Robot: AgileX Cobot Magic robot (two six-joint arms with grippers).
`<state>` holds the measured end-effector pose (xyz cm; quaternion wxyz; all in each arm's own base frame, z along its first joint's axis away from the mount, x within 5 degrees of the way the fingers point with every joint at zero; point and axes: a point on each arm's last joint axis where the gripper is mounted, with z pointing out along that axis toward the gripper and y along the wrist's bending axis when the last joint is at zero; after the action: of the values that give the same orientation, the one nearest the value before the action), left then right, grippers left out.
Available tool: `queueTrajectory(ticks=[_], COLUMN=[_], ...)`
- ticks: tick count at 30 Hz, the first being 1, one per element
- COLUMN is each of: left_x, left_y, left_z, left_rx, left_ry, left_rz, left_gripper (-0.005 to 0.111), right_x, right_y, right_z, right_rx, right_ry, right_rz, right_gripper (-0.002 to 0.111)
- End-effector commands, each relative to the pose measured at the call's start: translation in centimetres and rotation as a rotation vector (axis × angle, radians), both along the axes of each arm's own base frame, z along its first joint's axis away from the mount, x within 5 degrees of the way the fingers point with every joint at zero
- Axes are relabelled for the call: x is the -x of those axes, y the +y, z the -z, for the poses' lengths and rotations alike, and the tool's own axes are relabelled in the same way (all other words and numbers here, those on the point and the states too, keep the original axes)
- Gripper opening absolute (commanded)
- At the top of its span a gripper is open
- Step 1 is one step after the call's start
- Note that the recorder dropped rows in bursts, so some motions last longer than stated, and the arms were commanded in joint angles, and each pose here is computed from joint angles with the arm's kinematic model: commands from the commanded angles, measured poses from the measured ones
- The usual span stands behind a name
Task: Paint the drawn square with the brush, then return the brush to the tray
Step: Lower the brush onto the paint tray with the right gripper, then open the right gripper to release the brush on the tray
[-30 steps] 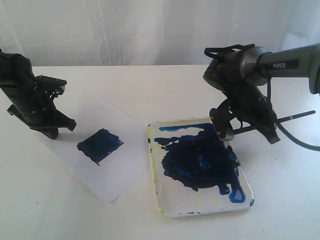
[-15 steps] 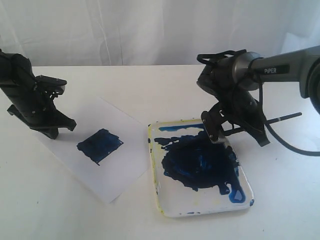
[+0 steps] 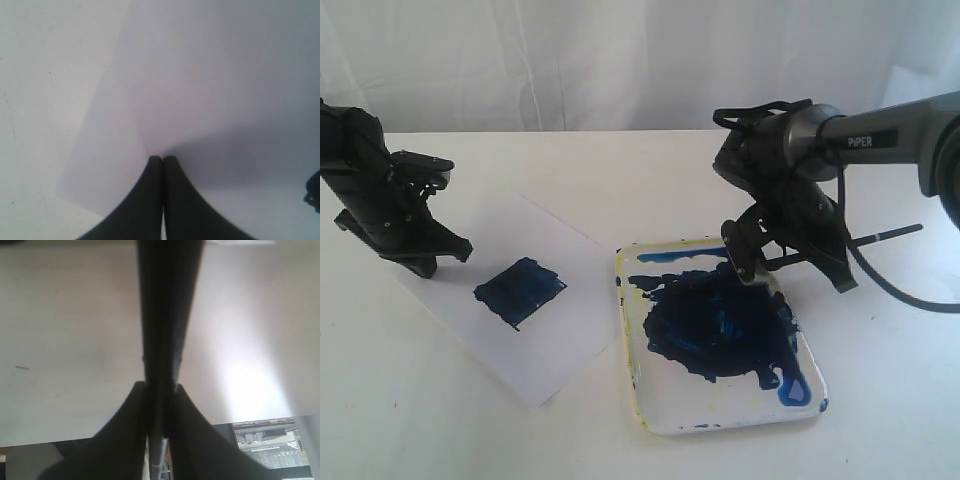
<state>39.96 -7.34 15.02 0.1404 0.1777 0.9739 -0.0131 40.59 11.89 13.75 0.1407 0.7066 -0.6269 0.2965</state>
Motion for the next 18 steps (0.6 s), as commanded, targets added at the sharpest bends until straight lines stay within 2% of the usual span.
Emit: queueTrajectory(ticks=[1,8,16,18], left_x=[0.4,0.4,0.4,0.4], left_y=[0.3,0.3,0.3,0.3], left_z=[0.9,0.9,0.9,0.9], left_rx=[-0.021,-0.021,-0.021,-0.021], left_ry=[0.056,0.056,0.054,0.054], left_rz=[0.007,0.007,0.008,0.008], left_gripper=[0.000,0.000,0.000,0.000], right_x=[0.0,-0.1,-0.1,-0.1], right_y=[-0.1,0.1,0.0,0.0], right_z=[0.1,1.1,2.1,2.1], right_rx=[0.000,-0.004,-0.002,-0.002], right_ry=[-0.002,0.012,0.004,0.000], right_rz=[0.002,-0.005,0.032,0.039], right_gripper=[0.002,0.015,0.016,0.019])
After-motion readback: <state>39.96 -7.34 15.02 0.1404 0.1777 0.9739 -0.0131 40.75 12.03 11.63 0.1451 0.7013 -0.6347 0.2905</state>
